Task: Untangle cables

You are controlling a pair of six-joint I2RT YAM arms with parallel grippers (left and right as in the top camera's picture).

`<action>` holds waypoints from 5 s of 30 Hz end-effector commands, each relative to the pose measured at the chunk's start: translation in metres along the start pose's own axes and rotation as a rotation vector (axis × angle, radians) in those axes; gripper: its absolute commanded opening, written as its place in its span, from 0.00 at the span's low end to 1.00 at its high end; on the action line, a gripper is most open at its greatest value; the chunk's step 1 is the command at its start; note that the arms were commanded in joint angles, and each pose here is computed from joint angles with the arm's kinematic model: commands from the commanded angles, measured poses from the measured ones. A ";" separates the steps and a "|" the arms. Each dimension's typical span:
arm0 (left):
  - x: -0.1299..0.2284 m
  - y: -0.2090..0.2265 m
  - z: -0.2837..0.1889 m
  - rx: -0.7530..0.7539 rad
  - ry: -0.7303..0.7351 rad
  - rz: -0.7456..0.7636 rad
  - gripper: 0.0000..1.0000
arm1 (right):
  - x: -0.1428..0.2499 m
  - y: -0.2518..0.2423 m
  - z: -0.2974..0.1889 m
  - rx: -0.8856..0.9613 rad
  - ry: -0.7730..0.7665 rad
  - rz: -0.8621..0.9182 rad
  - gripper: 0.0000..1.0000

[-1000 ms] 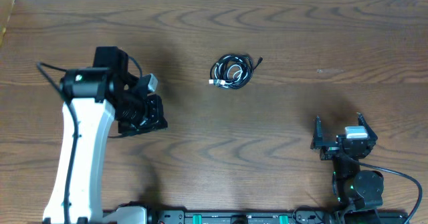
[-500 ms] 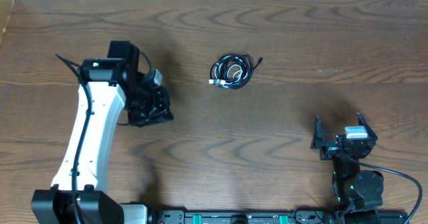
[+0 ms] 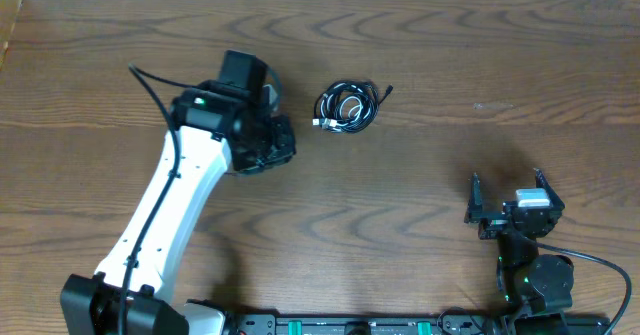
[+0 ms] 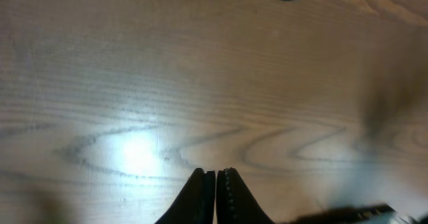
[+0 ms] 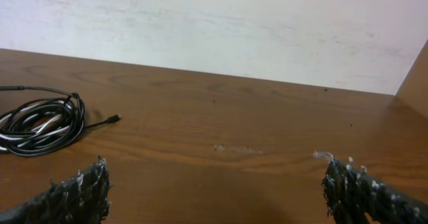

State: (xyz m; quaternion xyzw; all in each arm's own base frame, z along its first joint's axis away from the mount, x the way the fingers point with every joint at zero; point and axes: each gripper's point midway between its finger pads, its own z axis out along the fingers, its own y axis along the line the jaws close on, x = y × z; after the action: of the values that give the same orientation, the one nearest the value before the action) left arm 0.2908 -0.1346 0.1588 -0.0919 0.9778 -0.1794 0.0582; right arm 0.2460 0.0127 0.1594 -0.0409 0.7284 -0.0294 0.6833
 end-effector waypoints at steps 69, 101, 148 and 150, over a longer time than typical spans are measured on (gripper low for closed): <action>-0.085 -0.038 0.181 -0.097 -0.257 -0.222 0.56 | 0.000 -0.001 0.000 0.003 0.000 0.001 0.99; 0.004 0.034 0.166 -0.419 0.163 0.181 0.39 | 0.000 -0.001 0.000 0.004 0.000 0.001 0.99; -0.022 0.002 0.090 -0.465 0.103 -0.004 0.98 | 0.000 -0.001 0.000 0.003 0.000 0.001 0.99; -0.023 0.002 0.090 -0.464 0.097 -0.021 0.98 | 0.000 -0.001 0.000 0.003 0.000 0.001 0.99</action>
State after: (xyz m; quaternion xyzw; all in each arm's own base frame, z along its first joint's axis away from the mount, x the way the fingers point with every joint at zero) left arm 0.3237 -0.1543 0.0670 -0.0846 0.9941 0.0641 -0.0216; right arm 0.2460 0.0127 0.1593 -0.0411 0.7285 -0.0296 0.6832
